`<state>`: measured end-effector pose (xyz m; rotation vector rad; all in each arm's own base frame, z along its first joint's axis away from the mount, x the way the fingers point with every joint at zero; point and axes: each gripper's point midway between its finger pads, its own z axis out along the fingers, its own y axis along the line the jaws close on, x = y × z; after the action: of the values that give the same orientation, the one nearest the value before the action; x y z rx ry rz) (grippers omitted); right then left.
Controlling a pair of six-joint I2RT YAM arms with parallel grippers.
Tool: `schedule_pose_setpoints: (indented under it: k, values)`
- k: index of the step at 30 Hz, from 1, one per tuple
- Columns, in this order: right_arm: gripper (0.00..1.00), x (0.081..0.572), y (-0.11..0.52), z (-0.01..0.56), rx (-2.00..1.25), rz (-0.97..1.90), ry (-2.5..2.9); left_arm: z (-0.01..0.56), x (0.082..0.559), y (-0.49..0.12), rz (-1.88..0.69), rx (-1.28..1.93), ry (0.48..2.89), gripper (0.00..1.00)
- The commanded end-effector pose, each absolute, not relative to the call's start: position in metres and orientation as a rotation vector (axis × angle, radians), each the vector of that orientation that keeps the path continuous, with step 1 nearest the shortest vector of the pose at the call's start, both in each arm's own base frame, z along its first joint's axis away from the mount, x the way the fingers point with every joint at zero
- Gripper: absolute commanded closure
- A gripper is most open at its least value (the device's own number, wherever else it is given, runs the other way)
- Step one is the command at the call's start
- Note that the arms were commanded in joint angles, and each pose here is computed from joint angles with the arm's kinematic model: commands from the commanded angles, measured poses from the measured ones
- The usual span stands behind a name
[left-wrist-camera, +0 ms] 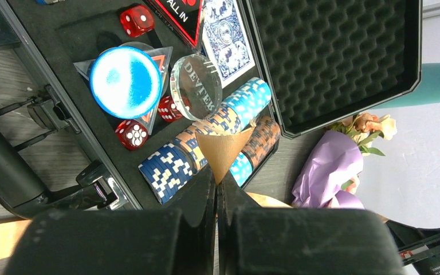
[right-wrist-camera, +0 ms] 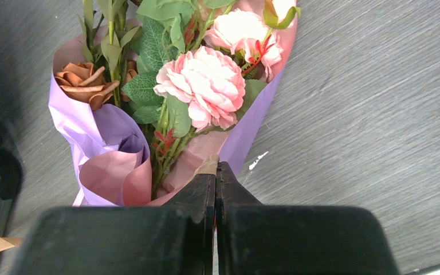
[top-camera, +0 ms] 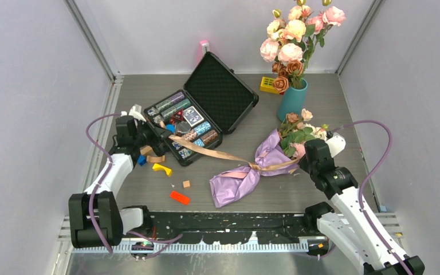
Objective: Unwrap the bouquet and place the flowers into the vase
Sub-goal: Untie the ribbon from the wrapping paper.
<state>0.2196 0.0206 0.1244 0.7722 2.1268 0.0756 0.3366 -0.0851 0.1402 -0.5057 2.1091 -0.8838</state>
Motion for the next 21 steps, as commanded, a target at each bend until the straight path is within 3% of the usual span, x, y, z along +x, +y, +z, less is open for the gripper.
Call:
schedule_pose_setpoints:
  k: [1, 21]
  values:
    - [1.00, 0.220, 0.011, 0.143, 0.768, 0.034, 2.082, 0.153, 0.333, -0.083, -0.902, -0.500, 2.076, 1.00]
    - [1.00, 0.208, -0.015, 0.215, 0.752, -0.027, 1.922, 0.188, 0.324, -0.060, -0.866, -0.545, 2.021, 1.00]
